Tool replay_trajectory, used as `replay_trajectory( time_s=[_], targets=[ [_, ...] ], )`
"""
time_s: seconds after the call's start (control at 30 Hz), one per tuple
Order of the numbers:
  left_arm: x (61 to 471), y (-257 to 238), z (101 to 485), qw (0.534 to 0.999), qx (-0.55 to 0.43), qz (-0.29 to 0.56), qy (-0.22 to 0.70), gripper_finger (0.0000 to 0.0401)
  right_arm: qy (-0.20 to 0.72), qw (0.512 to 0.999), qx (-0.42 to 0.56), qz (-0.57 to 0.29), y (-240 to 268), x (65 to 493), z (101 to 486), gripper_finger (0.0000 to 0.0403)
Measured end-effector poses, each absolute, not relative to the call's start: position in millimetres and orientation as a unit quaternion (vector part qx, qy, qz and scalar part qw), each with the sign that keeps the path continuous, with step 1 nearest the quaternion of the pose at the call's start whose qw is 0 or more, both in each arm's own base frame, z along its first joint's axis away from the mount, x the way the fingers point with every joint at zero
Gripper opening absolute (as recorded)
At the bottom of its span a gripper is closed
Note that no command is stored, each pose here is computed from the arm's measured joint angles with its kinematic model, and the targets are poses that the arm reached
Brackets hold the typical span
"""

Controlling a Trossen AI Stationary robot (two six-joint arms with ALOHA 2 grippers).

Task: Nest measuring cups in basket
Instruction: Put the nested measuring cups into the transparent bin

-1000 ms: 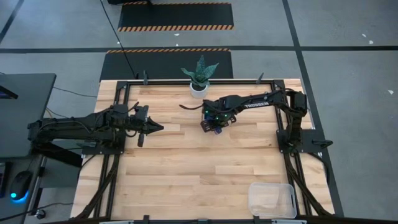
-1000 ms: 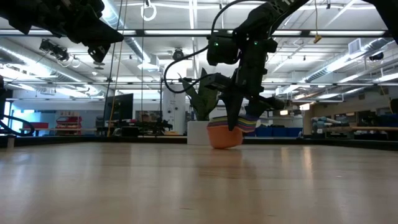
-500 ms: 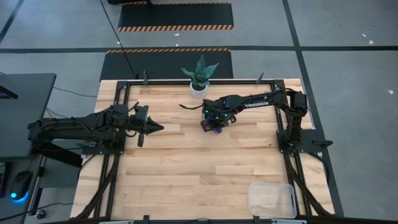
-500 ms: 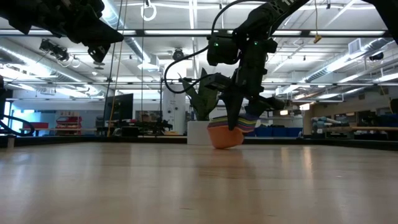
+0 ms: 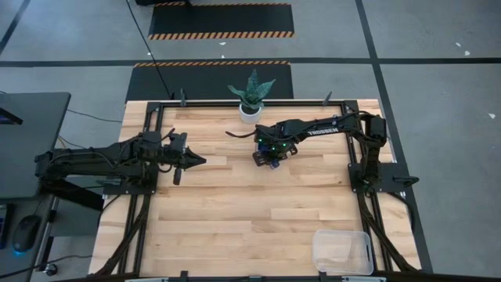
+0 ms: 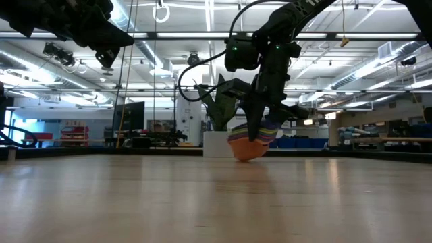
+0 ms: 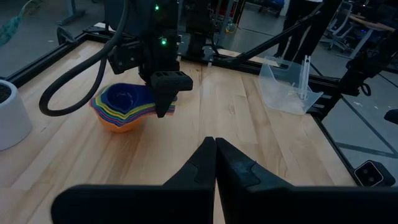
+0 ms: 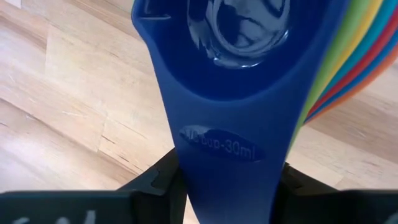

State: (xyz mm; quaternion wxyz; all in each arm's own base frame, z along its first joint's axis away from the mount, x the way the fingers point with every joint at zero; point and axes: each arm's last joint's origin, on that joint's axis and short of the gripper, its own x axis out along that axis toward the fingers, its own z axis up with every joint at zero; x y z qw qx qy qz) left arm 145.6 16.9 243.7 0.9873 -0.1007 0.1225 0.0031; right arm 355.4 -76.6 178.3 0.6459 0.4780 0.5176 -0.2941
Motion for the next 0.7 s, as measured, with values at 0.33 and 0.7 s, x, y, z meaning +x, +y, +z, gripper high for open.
replay_trajectory(
  time_s=[0.33, 0.7],
  targets=[
    [145.6, 16.9, 243.7, 0.987, -0.101, 0.003, 0.122, 0.0013, 0.518, 0.646, 0.478, -0.293, -76.5, 355.4, 178.3, 0.0117],
    [145.6, 16.9, 243.7, 0.987, -0.101, 0.003, 0.122, 0.0013, 0.518, 0.646, 0.478, -0.292, -76.7, 355.4, 178.4, 0.0069]
  ],
)
